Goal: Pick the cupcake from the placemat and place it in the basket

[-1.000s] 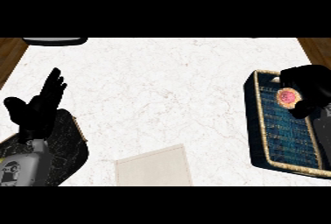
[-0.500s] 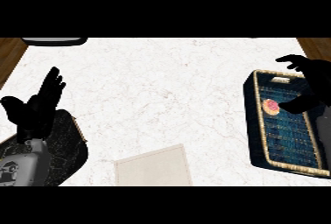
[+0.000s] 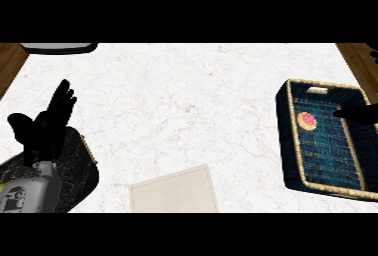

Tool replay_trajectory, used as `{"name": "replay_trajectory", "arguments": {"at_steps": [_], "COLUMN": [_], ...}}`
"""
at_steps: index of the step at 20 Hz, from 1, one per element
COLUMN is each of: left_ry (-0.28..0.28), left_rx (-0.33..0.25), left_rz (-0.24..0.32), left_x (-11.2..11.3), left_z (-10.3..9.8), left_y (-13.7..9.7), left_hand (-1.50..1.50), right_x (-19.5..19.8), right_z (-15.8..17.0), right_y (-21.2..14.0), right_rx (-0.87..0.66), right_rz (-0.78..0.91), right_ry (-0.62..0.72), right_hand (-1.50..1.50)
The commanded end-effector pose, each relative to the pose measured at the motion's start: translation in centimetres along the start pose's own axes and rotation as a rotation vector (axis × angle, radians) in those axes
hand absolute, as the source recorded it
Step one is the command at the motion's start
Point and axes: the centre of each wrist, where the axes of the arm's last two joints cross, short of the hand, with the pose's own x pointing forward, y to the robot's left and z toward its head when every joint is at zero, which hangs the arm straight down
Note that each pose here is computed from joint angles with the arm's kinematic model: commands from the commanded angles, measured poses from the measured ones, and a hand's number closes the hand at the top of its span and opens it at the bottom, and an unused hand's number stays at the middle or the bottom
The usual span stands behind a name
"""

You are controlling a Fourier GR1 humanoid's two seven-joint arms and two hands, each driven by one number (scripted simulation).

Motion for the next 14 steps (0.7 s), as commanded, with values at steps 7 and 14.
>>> {"name": "replay_trajectory", "arguments": {"at_steps": [7,14], "left_ry": [0.018,0.001], "left_rx": [-0.007,-0.009], "left_rz": [0.024,-0.005], "left_x": [-0.4,0.9], "left_z": [-0.7,0.4], "left_y": [-0.7,1.6], "left_hand": [0.0,0.0], "right_x": [-8.6,-14.0], "right_z": [3.5,6.3], "right_y": [-8.7,-13.1], "right_rx": [-0.083,-0.052], "right_rz": [-0.299,-0.323], "right_ry": [0.117,0.072], "right_hand": [-1.5,-1.5]}}
